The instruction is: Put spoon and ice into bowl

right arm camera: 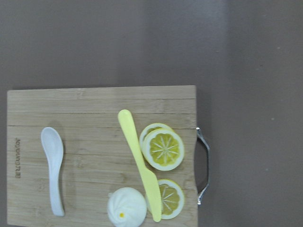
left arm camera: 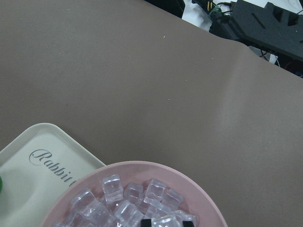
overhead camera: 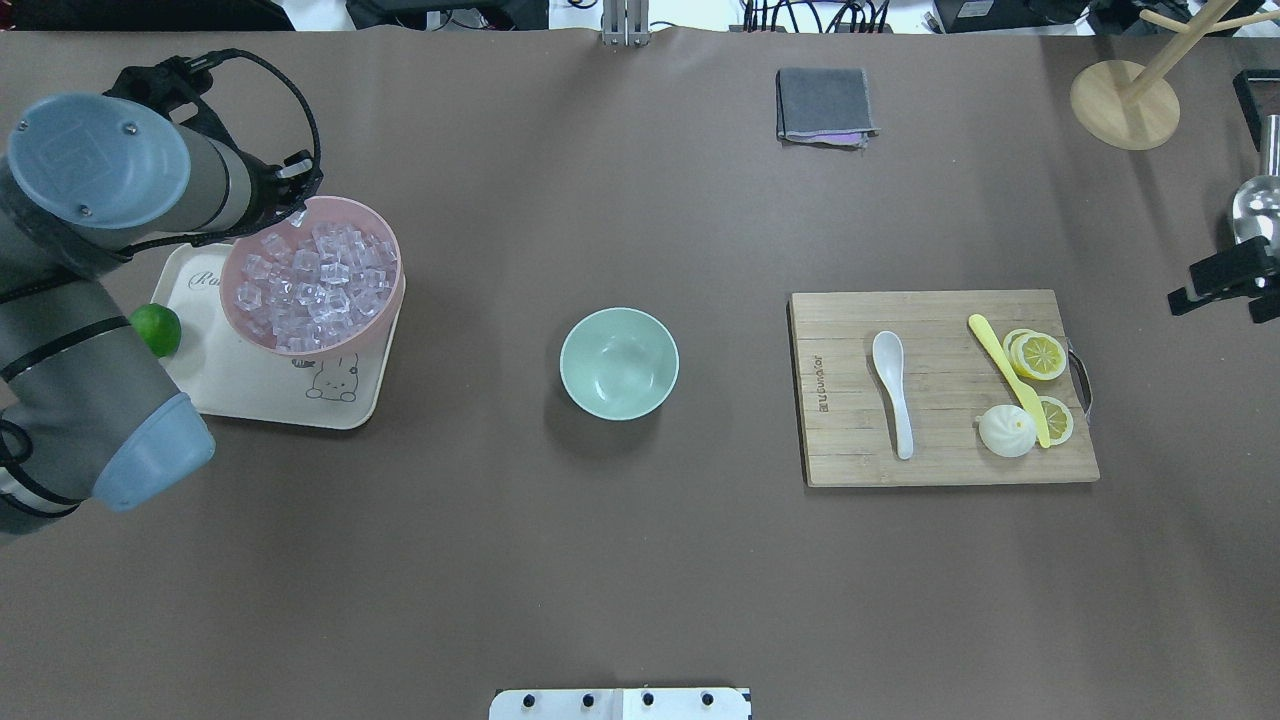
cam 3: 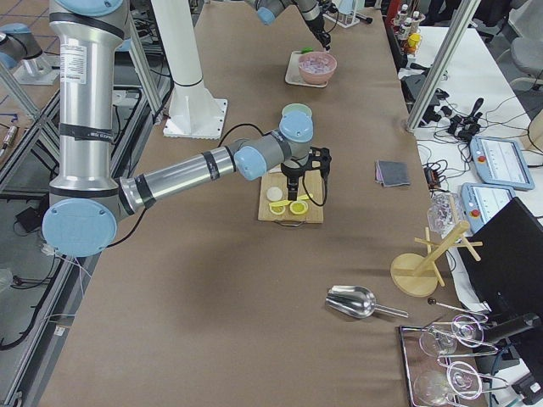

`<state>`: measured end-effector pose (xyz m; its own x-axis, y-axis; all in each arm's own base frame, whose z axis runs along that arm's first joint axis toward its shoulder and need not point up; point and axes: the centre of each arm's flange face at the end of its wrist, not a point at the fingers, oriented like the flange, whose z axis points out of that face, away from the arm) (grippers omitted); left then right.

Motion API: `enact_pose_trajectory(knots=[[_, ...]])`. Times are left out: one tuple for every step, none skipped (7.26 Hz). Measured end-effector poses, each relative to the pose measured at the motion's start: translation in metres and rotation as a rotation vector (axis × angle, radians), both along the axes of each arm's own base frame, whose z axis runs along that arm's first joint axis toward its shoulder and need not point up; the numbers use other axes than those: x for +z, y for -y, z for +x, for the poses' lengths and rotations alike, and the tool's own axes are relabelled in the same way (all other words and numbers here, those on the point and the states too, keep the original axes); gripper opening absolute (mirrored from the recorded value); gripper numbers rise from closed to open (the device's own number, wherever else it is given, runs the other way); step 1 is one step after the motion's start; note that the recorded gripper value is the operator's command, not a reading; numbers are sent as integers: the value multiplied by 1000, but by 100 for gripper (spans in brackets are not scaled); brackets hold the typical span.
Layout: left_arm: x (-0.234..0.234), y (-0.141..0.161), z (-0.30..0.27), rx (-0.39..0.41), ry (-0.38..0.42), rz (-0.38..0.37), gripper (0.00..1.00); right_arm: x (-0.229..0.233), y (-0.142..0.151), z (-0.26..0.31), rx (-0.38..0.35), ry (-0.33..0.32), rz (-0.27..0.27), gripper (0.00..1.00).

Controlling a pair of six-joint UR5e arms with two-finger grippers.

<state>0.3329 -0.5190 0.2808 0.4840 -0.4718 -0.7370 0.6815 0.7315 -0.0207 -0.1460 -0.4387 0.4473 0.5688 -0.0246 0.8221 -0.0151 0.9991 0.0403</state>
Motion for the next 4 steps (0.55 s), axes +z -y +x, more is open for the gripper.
enact_pose_trajectory(knots=[[-19, 6, 6, 0, -20, 17, 0, -11, -7, -35, 16, 1, 11, 100], [-38, 14, 14, 2, -37, 34, 0, -21, -14, -71, 28, -3, 14, 99], [-57, 19, 22, 9, -52, 57, 0, -32, -18, -105, 26, -7, 22, 98], [-75, 22, 27, 20, -66, 83, 0, -43, -19, -138, 15, -7, 29, 98]])
